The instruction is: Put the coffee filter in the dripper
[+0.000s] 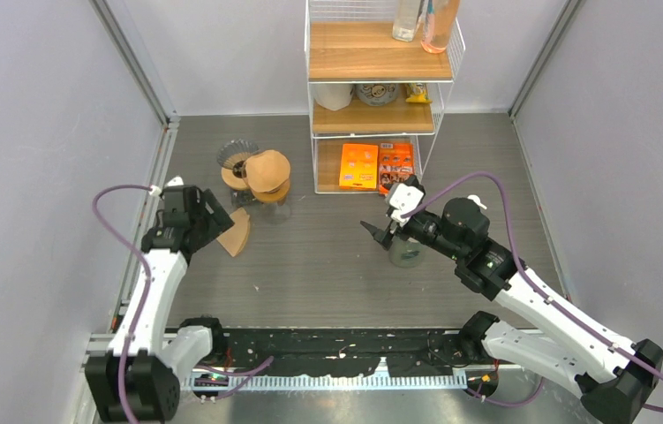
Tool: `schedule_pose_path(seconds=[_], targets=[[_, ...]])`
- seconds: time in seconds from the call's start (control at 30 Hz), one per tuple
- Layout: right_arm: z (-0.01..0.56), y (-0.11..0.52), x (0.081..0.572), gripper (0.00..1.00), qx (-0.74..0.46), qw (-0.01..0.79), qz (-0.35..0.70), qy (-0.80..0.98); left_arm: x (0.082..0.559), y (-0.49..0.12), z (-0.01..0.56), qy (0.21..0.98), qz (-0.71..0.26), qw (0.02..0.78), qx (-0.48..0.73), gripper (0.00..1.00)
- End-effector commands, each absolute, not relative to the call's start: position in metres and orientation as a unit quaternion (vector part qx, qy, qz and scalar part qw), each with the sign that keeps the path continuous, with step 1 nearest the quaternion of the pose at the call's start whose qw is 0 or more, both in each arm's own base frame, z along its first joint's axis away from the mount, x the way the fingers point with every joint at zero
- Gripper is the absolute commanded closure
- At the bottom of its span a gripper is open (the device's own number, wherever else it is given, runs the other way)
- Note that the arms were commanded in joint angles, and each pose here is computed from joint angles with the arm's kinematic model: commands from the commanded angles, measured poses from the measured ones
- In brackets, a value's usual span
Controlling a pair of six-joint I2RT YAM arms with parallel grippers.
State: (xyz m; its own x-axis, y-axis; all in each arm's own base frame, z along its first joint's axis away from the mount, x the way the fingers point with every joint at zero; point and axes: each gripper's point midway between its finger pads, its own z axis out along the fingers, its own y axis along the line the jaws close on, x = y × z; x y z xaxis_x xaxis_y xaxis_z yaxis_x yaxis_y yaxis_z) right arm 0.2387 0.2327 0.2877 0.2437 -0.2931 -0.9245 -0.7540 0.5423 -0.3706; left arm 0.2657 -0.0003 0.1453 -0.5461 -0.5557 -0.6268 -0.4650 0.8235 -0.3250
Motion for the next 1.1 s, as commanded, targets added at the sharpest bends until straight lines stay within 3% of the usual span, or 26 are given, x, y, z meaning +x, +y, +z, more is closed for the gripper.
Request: schedule_pose_path(seconds=[0.0,0.1,0.23,0.43,0.77,1.07], targets=[[0.305,0.233,0.248,0.05,-0.436,0.679,0.156,0.569,0.279,-0.009,0.120,0.907,-0.062,0.320,-0.267,0.13],[0.302,0.232,0.250,0.04,-0.434,0.676,0.151,0.576,0.294,-0.004,0.101,0.908,-0.050,0.294,-0.295,0.05],[0.301,0.226,0.252,0.04,-0.430,0.679,0.137,0.579,0.304,0.004,0.071,0.901,-0.064,0.249,-0.348,0.05],[0.300,0.223,0.254,0.04,-0.427,0.683,0.125,0.580,0.322,-0.004,0.055,0.889,-0.106,0.240,-0.375,0.09],[0.306,0.216,0.258,0.04,-0.414,0.691,0.110,0.582,0.316,0.004,0.028,0.905,-0.060,0.179,-0.382,0.19],[0.307,0.214,0.258,0.05,-0.406,0.694,0.108,0.585,0.328,-0.001,0.032,0.911,-0.054,0.192,-0.361,0.34]])
